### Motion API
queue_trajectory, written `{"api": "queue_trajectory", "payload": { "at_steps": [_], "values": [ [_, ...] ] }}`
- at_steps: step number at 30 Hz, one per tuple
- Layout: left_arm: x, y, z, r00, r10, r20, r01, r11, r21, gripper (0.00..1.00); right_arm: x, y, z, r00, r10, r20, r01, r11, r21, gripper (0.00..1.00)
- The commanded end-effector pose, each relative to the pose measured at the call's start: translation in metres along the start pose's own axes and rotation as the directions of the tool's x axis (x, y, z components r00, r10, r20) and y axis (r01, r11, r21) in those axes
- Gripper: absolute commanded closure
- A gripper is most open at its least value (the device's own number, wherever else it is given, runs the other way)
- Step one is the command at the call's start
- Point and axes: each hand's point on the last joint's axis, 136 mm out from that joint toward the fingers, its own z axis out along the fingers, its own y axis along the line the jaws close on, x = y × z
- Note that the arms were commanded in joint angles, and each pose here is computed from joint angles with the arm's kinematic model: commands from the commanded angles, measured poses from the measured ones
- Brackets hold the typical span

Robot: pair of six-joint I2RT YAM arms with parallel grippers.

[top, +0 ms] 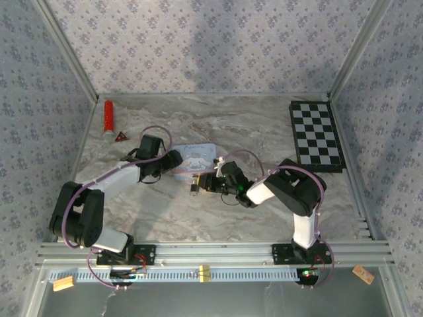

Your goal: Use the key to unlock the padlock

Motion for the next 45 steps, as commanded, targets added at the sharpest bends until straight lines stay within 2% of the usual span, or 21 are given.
{"api": "queue_trajectory", "payload": {
  "at_steps": [1,4,8,14,17,21,31,45],
  "values": [
    [0.030,0.015,0.003,0.996,0.001,-0.086,-0.006,0.998,-0.057,0.24,0.018,-0.002,0.004,0.997,-0.006,-0.075,0.008,1.000,0.023,0.81],
    [0.032,0.017,0.003,0.997,-0.006,-0.082,0.000,0.998,-0.068,0.23,0.016,0.011,0.004,0.997,-0.026,-0.069,0.024,0.999,-0.035,0.77],
    [0.034,0.021,0.003,0.997,-0.019,-0.078,0.013,0.997,-0.075,0.23,0.018,0.017,0.006,0.996,-0.047,-0.080,0.044,0.998,-0.046,0.77],
    [0.039,0.022,-0.001,0.997,-0.028,-0.068,0.022,0.996,-0.083,0.24,0.018,-0.007,0.010,0.996,-0.008,-0.083,0.017,0.994,0.106,0.80],
    [0.046,0.022,-0.001,0.997,-0.035,-0.071,0.029,0.996,-0.079,0.23,0.016,-0.011,0.010,0.996,-0.014,-0.084,0.026,0.988,0.150,0.87],
    [0.048,0.031,-0.005,0.998,-0.047,-0.051,0.042,0.994,-0.104,0.24,0.010,-0.011,0.006,0.998,-0.007,-0.060,0.016,0.989,0.150,0.93],
    [0.047,0.045,-0.017,0.994,-0.106,0.027,0.109,0.986,-0.129,0.23,0.001,0.001,-0.003,1.000,0.012,-0.009,-0.011,0.999,0.050,0.99],
    [0.063,0.026,-0.017,0.989,-0.140,0.053,0.144,0.985,-0.095,0.23,-0.009,-0.003,-0.020,0.996,0.073,0.060,-0.077,0.995,0.056,1.00]
  ]
}}
